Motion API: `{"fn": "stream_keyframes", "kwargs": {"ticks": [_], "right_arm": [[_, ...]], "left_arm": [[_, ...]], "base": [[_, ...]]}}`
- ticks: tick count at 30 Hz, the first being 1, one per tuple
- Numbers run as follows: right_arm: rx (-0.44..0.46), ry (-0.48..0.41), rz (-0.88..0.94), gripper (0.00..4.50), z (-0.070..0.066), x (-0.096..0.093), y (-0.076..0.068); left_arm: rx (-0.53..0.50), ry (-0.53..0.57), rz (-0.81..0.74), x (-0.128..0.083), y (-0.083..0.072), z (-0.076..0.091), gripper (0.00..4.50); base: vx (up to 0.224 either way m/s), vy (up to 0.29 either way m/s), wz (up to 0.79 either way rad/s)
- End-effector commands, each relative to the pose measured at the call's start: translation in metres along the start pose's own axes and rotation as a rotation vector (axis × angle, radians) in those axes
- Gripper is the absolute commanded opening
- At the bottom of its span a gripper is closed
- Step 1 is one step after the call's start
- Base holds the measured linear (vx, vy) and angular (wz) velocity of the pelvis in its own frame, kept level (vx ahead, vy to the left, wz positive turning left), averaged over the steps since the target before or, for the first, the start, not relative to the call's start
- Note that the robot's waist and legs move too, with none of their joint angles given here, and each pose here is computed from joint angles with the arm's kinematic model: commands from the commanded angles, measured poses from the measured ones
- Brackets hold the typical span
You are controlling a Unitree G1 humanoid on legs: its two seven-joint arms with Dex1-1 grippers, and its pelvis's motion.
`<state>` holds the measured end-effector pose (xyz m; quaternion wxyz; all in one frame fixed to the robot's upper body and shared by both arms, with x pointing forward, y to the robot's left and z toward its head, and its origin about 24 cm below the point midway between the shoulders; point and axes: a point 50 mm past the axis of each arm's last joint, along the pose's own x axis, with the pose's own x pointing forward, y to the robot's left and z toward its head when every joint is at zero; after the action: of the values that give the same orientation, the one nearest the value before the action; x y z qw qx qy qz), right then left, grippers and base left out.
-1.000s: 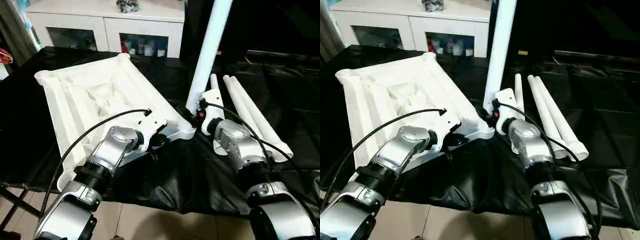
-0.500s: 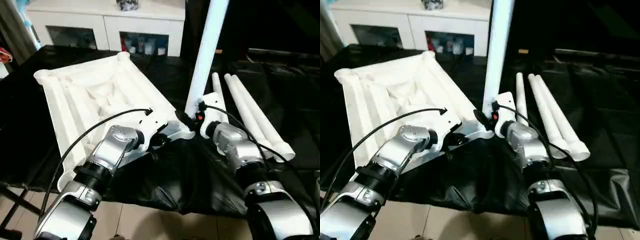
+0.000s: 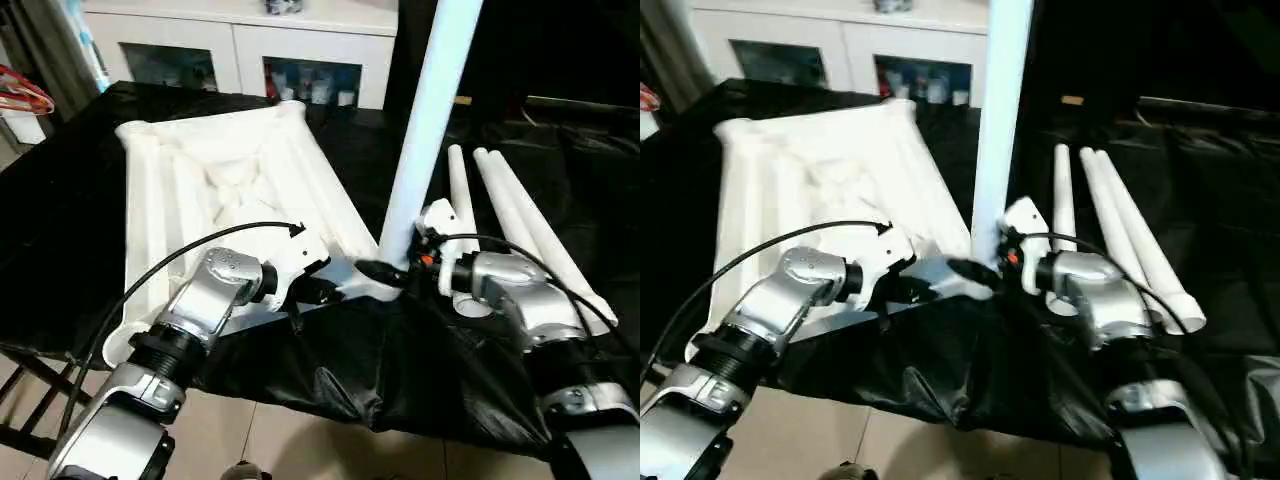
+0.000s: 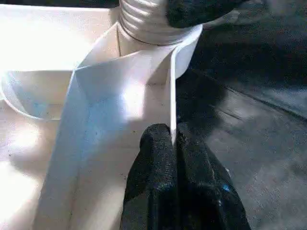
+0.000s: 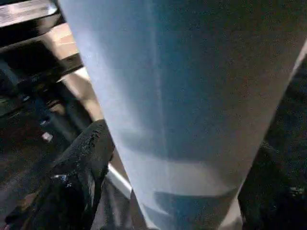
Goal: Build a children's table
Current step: Insert table leg to table base, then rotate leg to tighten
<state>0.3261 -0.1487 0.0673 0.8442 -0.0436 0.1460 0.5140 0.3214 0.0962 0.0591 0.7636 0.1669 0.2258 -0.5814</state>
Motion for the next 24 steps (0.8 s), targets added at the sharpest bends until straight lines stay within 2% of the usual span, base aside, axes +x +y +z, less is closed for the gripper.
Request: {"fn": "stream_keyframes", "kwargs": {"ticks": [1, 9, 10, 15, 24], "right_arm": [[0.021, 0.098, 0.133, 3.73, -0.019, 0.006, 0.016], [0.025, 0.183, 0.237, 3.73, -0.031, -0.007, 0.026], [0.026, 0.186, 0.239, 3.49, -0.031, -0.007, 0.026], [0.036, 0.177, 0.246, 3.06, -0.032, -0.006, 0.028], [0.045, 0.169, 0.247, 2.79, -0.035, -0.003, 0.033]], "left_arm": [[0.139, -0.143, -0.106, -0.001, -0.009, 0.034, 0.0], [0.153, -0.128, -0.197, -0.01, -0.011, 0.028, 0.0], [0.154, -0.13, -0.206, -0.01, -0.011, 0.028, 0.0], [0.152, -0.13, -0.222, -0.014, -0.01, 0.026, 0.0], [0.145, -0.122, -0.225, -0.014, -0.01, 0.022, 0.0]], "base": [[0.0, 0.0, 0.0], [0.0, 0.0, 0.0], [0.0, 0.0, 0.0], [0.0, 0.0, 0.0], [0.0, 0.0, 0.0]]}}
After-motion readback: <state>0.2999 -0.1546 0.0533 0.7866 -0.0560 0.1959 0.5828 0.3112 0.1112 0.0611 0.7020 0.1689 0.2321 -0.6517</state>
